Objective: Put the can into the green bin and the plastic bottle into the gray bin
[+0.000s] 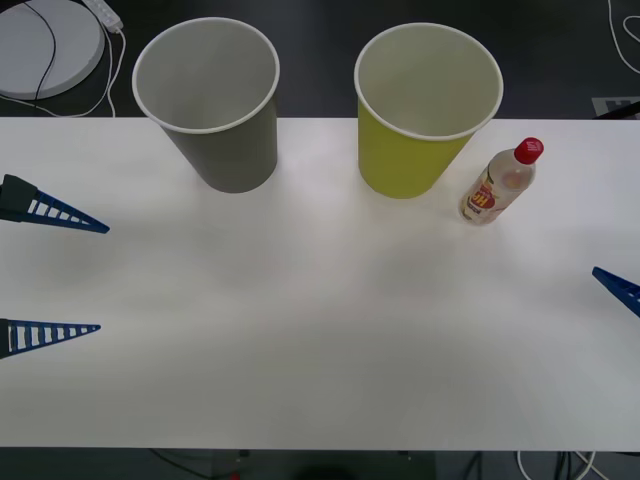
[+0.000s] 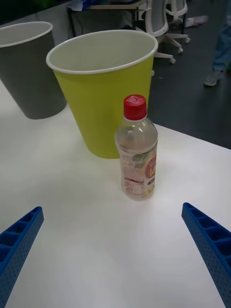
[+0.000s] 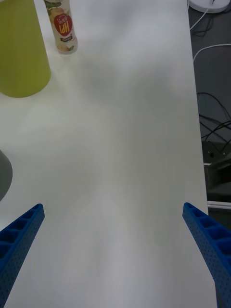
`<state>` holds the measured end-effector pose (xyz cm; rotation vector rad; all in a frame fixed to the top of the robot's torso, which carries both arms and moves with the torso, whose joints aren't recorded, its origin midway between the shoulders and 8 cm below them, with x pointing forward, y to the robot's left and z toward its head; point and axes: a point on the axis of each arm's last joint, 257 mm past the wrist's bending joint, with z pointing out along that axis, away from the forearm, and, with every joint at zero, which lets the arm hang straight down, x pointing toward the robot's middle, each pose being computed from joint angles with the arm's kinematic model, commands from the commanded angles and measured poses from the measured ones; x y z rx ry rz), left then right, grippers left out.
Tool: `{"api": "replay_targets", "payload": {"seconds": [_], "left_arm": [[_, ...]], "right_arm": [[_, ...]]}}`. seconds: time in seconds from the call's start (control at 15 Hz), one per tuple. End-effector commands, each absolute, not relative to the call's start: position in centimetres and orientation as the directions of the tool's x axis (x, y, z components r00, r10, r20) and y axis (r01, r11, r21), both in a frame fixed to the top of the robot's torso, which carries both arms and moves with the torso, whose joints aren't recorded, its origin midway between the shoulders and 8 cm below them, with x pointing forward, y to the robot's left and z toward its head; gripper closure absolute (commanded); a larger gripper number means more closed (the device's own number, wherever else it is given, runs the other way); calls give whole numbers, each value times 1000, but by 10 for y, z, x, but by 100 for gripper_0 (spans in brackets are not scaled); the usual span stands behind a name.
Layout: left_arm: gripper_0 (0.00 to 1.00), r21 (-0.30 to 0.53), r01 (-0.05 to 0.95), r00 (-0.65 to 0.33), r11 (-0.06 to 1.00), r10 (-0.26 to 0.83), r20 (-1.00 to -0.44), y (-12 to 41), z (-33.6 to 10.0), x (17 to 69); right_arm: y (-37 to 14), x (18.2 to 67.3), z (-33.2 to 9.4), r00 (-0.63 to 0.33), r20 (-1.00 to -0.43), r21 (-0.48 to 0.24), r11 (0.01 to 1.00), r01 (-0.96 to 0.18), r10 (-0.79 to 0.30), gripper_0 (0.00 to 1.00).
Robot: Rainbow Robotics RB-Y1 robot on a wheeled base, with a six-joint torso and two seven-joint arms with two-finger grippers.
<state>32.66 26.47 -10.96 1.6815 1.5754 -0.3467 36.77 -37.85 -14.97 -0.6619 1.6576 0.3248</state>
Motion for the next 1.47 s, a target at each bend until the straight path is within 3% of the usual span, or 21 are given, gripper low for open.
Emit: {"api": "replay_targets", "payload": {"seconds": [0.07, 0.33, 1.27, 1.47], "left_arm": [[0, 354, 932, 191, 83, 716, -672, 265, -110, 327], [0, 354, 932, 191, 83, 716, -672, 265, -110, 327], [0, 354, 932, 191, 83, 716, -672, 265, -110, 327], [0, 354, 932, 191, 83, 716, -672, 265, -110, 327]], "right_arm": [[-384, 377, -158, -72, -976, -131, 817, -561, -206, 0], [-384, 393, -168, -58, -984, -112, 832, -543, -170, 0], [-367, 446, -197, 7, -972, -205, 827, -523, -236, 0], [-357, 461, -205, 3, -974, -194, 826, -529, -227, 0]]}}
